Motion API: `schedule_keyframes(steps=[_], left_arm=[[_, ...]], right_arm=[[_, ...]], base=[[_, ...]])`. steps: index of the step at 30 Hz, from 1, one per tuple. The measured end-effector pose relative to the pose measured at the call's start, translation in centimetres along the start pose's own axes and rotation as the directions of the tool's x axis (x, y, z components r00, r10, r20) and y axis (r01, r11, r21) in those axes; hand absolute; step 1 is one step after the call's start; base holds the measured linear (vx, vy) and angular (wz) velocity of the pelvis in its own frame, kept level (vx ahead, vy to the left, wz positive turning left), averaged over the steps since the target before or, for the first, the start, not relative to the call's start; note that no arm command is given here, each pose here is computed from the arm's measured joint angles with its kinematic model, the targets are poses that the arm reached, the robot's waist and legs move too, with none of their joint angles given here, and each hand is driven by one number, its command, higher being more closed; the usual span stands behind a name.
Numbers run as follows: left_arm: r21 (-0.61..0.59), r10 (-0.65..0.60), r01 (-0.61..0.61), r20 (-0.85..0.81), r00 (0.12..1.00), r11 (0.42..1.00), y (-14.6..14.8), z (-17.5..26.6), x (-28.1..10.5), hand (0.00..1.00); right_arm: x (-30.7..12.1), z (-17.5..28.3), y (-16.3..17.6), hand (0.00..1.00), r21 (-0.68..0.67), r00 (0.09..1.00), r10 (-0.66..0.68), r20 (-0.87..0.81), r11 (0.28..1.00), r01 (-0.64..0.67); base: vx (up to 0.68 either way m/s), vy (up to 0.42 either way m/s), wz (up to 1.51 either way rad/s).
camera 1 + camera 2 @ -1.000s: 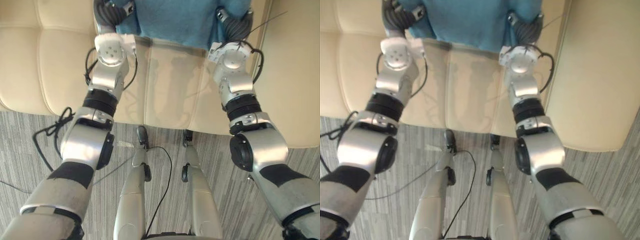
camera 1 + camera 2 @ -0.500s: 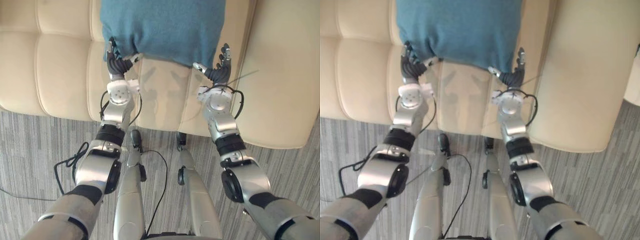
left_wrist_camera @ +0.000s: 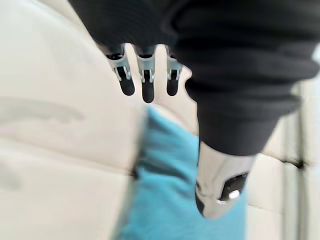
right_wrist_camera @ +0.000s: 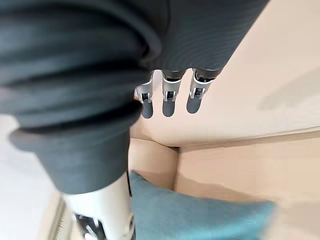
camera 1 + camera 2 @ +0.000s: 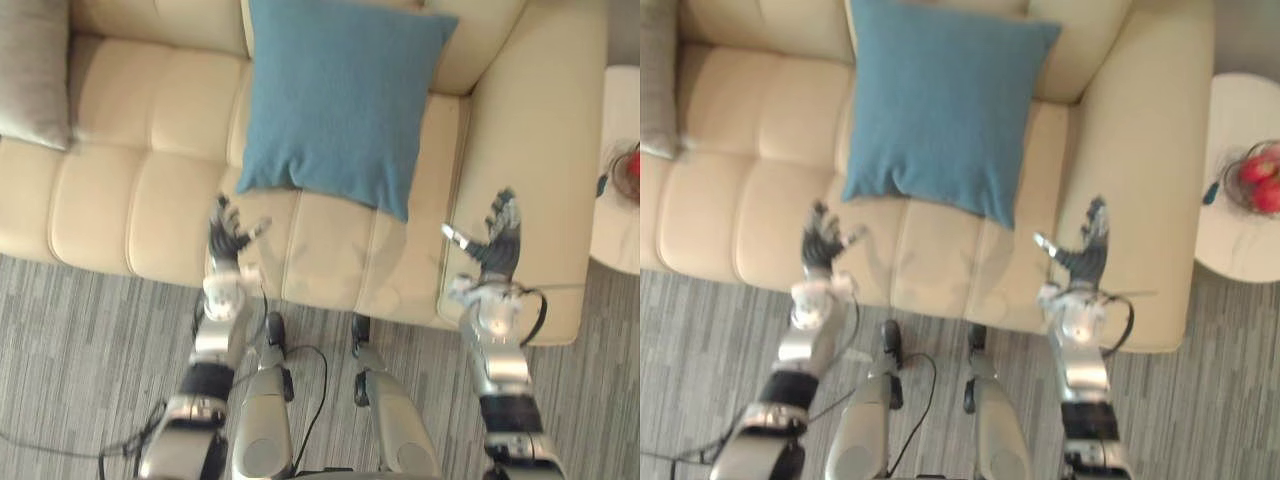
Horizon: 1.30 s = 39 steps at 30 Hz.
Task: Pick up cushions and gather them together orderly.
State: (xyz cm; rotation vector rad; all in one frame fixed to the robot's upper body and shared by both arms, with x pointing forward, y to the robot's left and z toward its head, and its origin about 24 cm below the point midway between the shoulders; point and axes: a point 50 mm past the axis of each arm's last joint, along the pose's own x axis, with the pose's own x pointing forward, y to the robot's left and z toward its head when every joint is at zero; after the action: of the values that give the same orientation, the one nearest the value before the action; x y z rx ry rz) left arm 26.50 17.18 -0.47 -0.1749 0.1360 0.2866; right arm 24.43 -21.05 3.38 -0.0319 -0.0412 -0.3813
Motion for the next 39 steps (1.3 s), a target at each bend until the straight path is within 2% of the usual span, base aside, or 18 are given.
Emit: schedule_keyframes(steps=[3, 5, 6, 9, 11, 14, 17, 21, 30, 36, 39], left_arm=[[-0.001, 0.04, -0.041, -0.162, 0.986, 0.999, 1.7, -4.2, -2.4, 0.0], [0.026, 0.074, -0.07, -0.314, 0.946, 0.997, 3.3, -7.7, -4.1, 0.0], [0.032, 0.079, -0.072, -0.345, 0.935, 0.997, 3.7, -8.3, -4.5, 0.0], [0.078, 0.116, -0.089, -0.484, 0.867, 0.993, 5.4, -11.4, -6.6, 0.0], [0.154, 0.141, -0.063, -0.571, 0.809, 0.986, 6.5, -13.2, -8.3, 0.0], [0.197, 0.178, -0.066, -0.634, 0.752, 0.978, 7.7, -14.5, -9.9, 0.0], [0.247, 0.195, -0.036, -0.662, 0.723, 0.968, 8.7, -15.0, -10.7, 0.0], [0.295, 0.203, 0.006, -0.669, 0.715, 0.955, 9.4, -15.1, -11.0, 0.0], [0.32, 0.199, 0.044, -0.685, 0.701, 0.946, 9.4, -15.5, -11.4, 0.0], [0.313, 0.15, 0.072, -0.63, 0.762, 0.947, 7.7, -14.3, -9.1, 0.0], [0.309, 0.12, 0.08, -0.578, 0.807, 0.948, 6.9, -13.1, -7.5, 0.0]], right_arm=[[-2.4, -4.6, -0.8, 0.0, -0.013, 0.98, -0.002, -0.198, 1.0, -0.001], [-4.4, -8.3, -1.4, 0.0, -0.033, 0.93, 0.001, -0.367, 0.999, -0.014], [-4.7, -9.0, -1.4, 0.0, -0.037, 0.918, 0.005, -0.396, 0.999, -0.022], [-6.9, -12.1, -1.8, 0.0, -0.063, 0.84, 0.014, -0.542, 0.996, -0.057], [-8.7, -14.3, -2.3, 0.0, -0.078, 0.761, 0.0, -0.649, 0.995, -0.067], [-10.4, -16.2, -3.3, 0.0, -0.103, 0.666, -0.041, -0.745, 0.993, -0.055], [-11.7, -17.1, -3.8, 0.0, -0.119, 0.606, -0.059, -0.793, 0.991, -0.059], [-12.4, -17.6, -4.0, 0.0, -0.129, 0.571, -0.066, -0.818, 0.989, -0.071], [-11.7, -17.4, -3.3, 0.0, -0.13, 0.582, -0.05, -0.812, 0.987, -0.097], [-9.8, -16.4, -1.7, 0.0, -0.131, 0.646, 0.003, -0.763, 0.978, -0.16], [-10.0, -16.4, -1.4, 0.0, -0.127, 0.647, 0.016, -0.762, 0.977, -0.173]], base=[[0.09, -0.006, 0.06], [0.09, 0.003, 0.05], [0.09, 0.018, 0.04], [0.06, 0.016, 0.04], [0.06, 0.012, 0.03], [0.04, 0.004, 0.0], [0.05, 0.004, -0.05], [0.01, 0.005, -0.02], [-0.02, 0.04, -0.25], [-0.12, 0.031, -0.43], [-0.06, -0.029, 0.15]])
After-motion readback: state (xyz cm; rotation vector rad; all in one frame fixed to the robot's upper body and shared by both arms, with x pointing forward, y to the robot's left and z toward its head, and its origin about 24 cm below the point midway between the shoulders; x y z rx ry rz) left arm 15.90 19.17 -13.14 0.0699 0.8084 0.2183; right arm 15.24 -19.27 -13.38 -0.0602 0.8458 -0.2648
